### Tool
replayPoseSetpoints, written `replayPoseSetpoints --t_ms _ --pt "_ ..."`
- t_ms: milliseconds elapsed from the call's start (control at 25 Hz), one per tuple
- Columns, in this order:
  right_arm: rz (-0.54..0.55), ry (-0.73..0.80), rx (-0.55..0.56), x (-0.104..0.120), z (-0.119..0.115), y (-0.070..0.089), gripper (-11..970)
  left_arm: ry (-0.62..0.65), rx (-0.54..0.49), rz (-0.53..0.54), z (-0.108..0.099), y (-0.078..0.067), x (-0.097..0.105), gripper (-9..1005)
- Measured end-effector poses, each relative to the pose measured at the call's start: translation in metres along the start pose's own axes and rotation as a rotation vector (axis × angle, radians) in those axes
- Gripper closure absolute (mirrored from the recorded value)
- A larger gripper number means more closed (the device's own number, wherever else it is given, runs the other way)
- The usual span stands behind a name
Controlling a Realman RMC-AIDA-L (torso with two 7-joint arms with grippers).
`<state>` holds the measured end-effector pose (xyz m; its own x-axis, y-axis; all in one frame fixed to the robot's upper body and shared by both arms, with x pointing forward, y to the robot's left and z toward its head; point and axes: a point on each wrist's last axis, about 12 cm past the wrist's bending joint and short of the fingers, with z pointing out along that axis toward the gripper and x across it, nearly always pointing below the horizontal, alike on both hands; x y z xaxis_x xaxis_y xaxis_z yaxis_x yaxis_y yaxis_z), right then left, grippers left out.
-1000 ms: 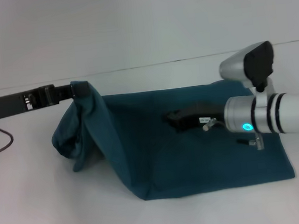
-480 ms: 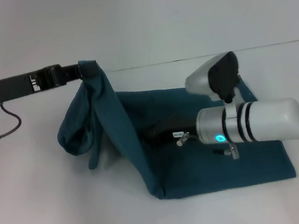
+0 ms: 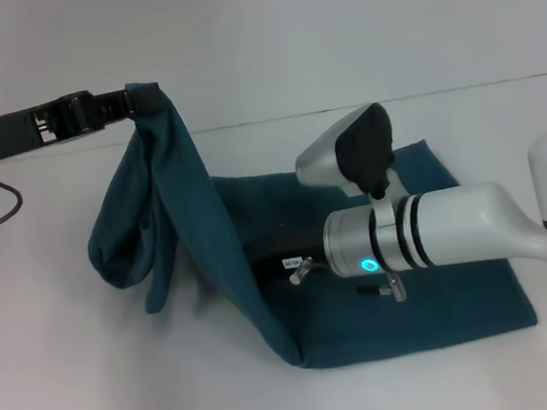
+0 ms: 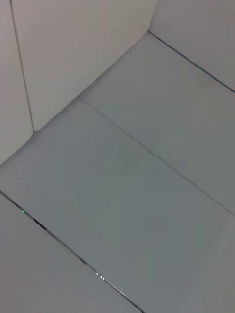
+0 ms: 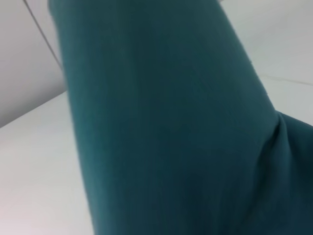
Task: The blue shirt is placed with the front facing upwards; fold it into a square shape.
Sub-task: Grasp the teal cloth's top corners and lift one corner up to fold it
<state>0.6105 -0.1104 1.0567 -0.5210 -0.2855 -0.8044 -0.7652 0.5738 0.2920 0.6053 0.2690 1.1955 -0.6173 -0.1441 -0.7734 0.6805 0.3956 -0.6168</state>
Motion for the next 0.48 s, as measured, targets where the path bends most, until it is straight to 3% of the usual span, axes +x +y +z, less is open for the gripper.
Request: replayPoseSetpoints --t_ms 280,480 --pt "-0.017 0.017 -0.018 -0.0048 0.0089 0.0098 960 0.014 0.007 0.023 0.0049 -0.0019 -0.0035 993" --pt "0.014 0.006 0.007 0.0035 0.0024 0.0024 960 0.029 0.023 0.029 0.0095 -0.0041 -0.0015 993"
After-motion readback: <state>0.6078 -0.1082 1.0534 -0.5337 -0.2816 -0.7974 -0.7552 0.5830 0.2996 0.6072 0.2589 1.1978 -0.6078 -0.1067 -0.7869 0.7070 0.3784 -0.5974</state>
